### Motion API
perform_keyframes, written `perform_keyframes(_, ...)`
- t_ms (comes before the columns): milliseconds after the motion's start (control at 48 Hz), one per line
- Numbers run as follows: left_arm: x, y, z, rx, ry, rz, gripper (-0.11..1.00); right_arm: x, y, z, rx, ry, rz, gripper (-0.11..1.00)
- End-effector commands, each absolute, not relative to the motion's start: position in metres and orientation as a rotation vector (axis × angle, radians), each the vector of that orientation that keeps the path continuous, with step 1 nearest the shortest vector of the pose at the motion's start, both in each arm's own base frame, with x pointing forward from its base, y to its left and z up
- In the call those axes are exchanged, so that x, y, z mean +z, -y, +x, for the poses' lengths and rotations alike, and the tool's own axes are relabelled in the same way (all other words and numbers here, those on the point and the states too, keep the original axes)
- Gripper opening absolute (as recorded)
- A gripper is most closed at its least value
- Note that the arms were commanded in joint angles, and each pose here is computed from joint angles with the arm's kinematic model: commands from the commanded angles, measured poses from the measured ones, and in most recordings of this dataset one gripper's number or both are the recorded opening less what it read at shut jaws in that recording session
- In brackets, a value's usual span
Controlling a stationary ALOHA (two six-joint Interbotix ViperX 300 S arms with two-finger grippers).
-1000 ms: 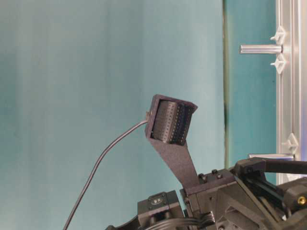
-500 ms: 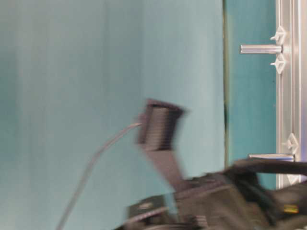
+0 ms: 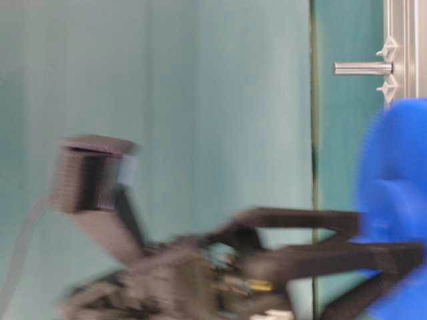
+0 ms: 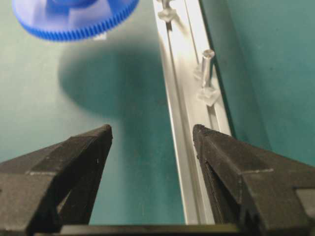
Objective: Insert the large gear onto the shaft.
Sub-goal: 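Lift the blue gear and carry it to the right shaft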
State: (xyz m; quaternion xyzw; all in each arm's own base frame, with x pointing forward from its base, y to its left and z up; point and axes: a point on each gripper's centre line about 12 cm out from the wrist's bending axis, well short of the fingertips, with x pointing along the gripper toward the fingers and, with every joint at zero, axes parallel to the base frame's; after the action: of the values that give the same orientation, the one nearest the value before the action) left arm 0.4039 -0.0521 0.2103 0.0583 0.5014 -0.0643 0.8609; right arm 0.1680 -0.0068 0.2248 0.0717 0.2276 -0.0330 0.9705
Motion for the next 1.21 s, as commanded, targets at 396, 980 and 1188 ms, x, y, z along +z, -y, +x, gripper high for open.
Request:
perform_keyframes(396, 0.308, 0.001, 0.419, -0.103, -0.925, 0.237, 0.79, 0.229, 0.008, 0.169, -0.072, -0.432, 0.156, 0.75)
perform_keyframes(980, 0.335, -0.03, 0.463, -0.055, -0.84, 0.268, 0.79, 0.23, 0.009, 0.168, -0.081, -0.42, 0.152, 0.75)
perform_keyframes(1188, 0.327, -0.043, 0.48, -0.054, -0.845, 0.309, 0.79, 0.231, 0.011, 0.167, -0.088, -0.414, 0.151, 0.75)
